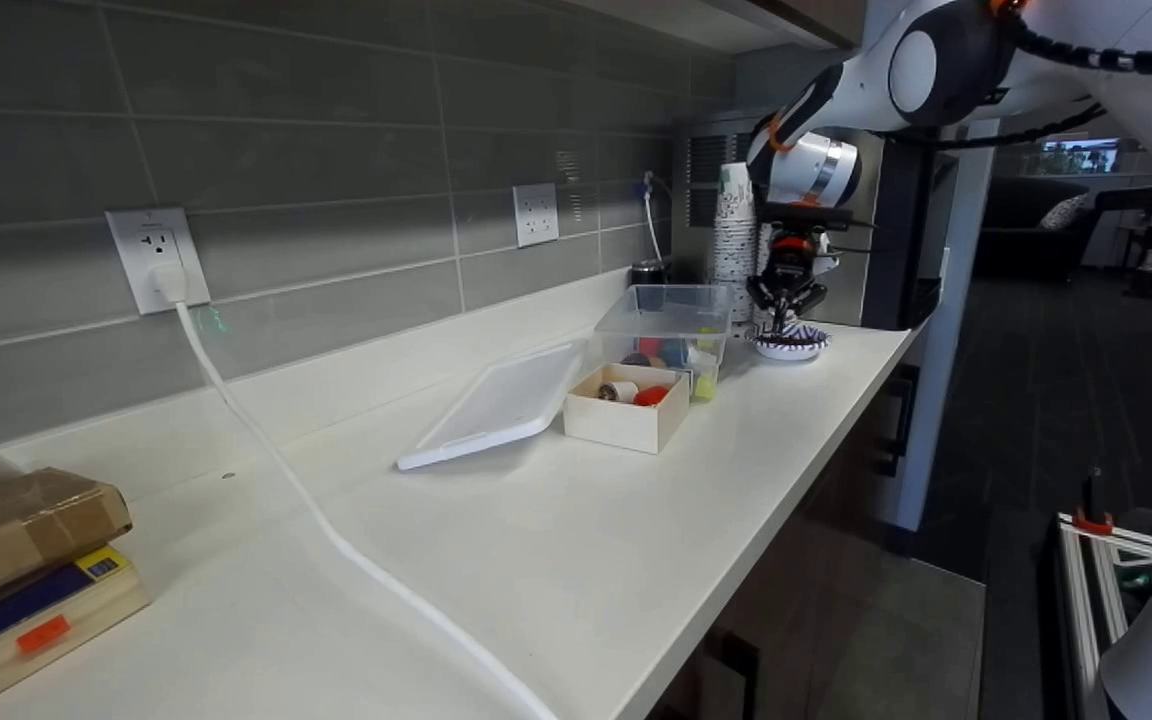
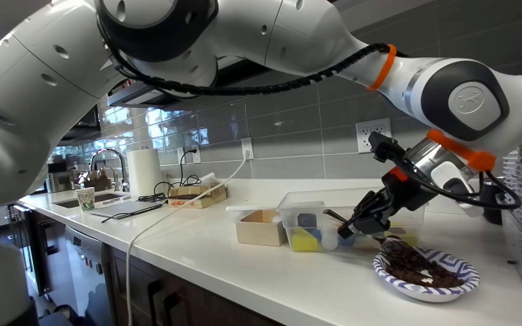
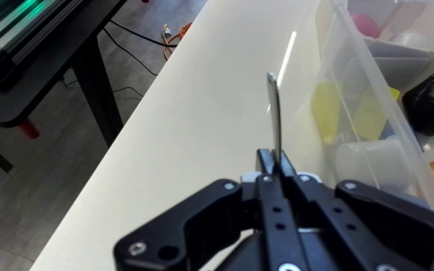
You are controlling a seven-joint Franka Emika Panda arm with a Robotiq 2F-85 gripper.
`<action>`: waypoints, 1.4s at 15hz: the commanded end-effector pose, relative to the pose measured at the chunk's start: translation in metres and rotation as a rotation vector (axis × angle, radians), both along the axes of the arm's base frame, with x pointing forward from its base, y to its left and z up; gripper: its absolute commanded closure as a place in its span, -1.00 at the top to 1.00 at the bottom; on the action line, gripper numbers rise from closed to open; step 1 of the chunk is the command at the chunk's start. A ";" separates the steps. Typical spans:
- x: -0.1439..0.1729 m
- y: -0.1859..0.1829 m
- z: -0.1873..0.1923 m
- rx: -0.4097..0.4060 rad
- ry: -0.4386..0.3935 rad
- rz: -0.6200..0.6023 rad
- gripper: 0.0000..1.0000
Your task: Use the cake slicer to stir in the bowl
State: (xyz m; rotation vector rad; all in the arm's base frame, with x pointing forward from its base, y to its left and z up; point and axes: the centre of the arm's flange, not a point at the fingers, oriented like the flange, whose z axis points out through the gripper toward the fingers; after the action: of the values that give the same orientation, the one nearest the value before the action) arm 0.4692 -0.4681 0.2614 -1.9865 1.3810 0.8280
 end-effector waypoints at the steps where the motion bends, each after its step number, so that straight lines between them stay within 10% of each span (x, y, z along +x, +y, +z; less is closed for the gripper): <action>1: -0.024 0.006 0.012 -0.009 0.048 0.012 -0.98; 8: -0.037 0.004 0.006 0.007 0.095 0.041 -0.98; 21: -0.018 0.020 0.015 0.058 -0.080 0.114 -0.98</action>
State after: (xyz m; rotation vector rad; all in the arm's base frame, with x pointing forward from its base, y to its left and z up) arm 0.4528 -0.4550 0.2664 -2.0456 1.1827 0.8983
